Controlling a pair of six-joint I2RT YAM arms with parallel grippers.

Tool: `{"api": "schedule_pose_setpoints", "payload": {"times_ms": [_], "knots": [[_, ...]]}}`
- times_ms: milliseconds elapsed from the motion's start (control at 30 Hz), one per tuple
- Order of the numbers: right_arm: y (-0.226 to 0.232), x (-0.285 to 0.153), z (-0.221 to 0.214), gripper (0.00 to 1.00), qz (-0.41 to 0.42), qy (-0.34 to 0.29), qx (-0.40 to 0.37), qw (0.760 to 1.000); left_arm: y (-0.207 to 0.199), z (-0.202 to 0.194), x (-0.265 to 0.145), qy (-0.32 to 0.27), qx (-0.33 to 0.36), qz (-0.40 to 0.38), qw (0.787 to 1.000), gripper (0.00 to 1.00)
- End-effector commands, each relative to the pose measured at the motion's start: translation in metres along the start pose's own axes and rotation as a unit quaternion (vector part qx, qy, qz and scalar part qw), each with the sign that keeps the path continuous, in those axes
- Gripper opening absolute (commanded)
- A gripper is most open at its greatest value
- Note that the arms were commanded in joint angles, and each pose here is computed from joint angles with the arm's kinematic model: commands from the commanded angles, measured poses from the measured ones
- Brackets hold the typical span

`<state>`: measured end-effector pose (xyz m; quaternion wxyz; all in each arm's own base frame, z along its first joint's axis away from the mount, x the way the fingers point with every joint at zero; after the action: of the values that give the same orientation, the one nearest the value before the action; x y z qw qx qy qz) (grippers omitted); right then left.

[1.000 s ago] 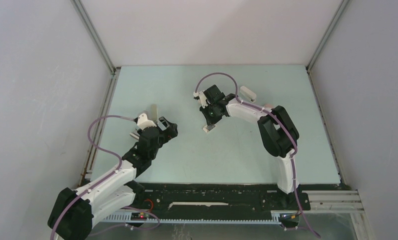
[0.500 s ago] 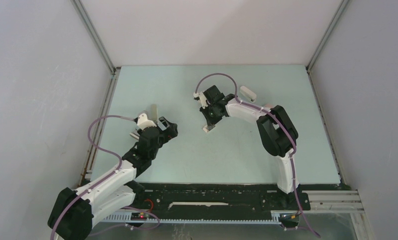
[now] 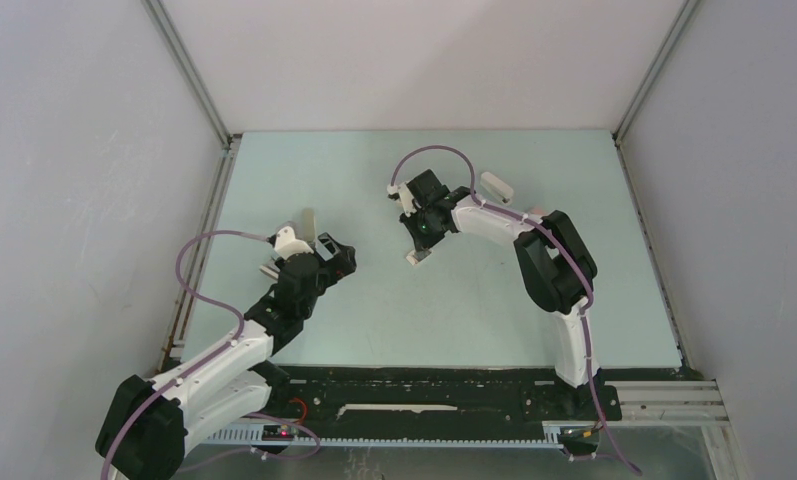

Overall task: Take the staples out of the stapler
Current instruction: Place the staple in the staple box.

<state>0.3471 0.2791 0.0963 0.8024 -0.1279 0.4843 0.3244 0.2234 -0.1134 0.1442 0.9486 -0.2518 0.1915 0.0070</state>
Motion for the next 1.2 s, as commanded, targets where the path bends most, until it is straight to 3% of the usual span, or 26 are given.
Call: {"api": "schedule_pose_setpoints", "payload": {"times_ms": [0, 1167], "knots": [[-0.0028, -0.0021, 0.0102, 0.19, -0.005, -0.012, -0.004, 1.000, -0.0055, 0.0096, 0.0005, -0.020, -0.004, -0.011, 1.000, 0.99], [0.0032, -0.0067, 0.0091, 0.32, 0.008, -0.011, -0.005, 1.000, -0.0069, 0.0107, 0.0009, -0.020, -0.003, -0.013, 1.000, 0.99]]}}
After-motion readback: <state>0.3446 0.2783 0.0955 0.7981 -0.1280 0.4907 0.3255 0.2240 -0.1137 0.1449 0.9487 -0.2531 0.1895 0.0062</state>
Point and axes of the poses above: each gripper's point midway between its finger pads, its own x axis out along the fingers, its own y axis along the line the jaws close on, z = x × y, the point moved 7 cm from there along -x, back along the fingers, and after that the axes turned 4 degrees about x, right-handed, at the moved point
